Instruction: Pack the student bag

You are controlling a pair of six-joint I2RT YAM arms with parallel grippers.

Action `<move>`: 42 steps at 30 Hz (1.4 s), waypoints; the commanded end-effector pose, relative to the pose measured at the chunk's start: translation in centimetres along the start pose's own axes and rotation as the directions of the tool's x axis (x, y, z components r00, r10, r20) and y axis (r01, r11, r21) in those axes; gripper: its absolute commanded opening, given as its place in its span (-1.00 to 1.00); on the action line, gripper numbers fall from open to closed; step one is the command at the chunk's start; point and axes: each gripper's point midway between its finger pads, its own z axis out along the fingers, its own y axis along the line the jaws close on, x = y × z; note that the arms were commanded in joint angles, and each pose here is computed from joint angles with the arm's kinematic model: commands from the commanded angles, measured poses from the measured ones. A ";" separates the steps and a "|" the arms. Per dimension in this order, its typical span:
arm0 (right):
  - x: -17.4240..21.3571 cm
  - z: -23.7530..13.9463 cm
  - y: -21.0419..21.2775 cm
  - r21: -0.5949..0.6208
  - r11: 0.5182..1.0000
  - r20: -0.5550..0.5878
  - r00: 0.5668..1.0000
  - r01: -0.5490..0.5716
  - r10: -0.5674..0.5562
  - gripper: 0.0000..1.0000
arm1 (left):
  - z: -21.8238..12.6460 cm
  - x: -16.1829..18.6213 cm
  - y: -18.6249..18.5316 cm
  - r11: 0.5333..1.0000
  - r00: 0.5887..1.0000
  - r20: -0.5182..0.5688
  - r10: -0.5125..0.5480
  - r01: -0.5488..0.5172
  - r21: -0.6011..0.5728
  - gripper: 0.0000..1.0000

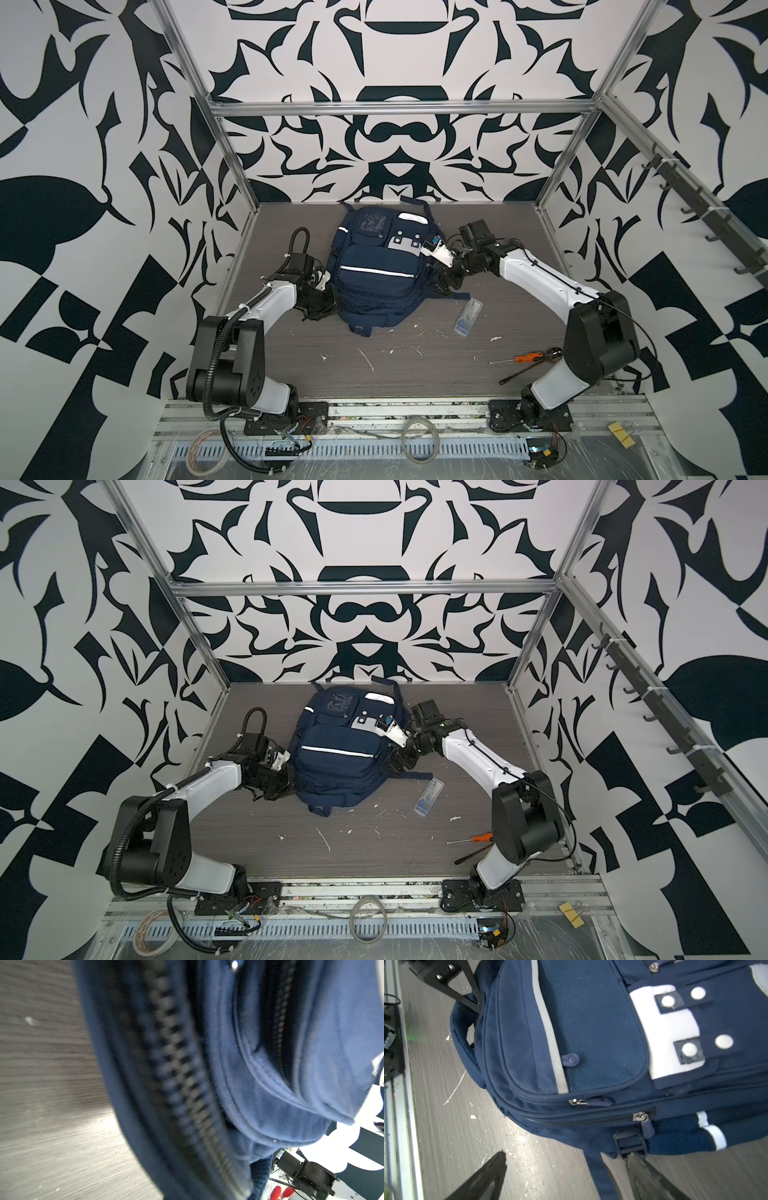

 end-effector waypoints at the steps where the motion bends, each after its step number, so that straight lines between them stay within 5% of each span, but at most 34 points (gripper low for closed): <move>1: -1.6 -1.2 0.1 -0.022 0.995 0.021 0.995 0.095 -0.095 0.86 | -0.9 -0.9 -1.8 0.997 0.999 0.009 0.033 -0.034 0.064 -1.00; 20: -3.5 2.4 -3.0 -0.048 0.998 0.056 0.998 0.044 -0.042 0.45 | -0.6 0.1 -1.6 0.996 1.000 -0.006 0.013 -0.013 0.087 -1.00; 33: -2.5 6.7 -4.0 -0.131 0.991 0.048 0.999 -0.012 0.019 0.54 | -0.4 -0.1 -1.7 0.995 1.000 0.001 -0.003 0.003 0.098 -1.00; 42: -1.5 6.8 -0.1 -0.251 0.968 0.018 1.000 0.027 -0.023 0.63 | -0.7 -0.6 -2.0 0.995 1.000 0.008 -0.015 0.014 0.099 -1.00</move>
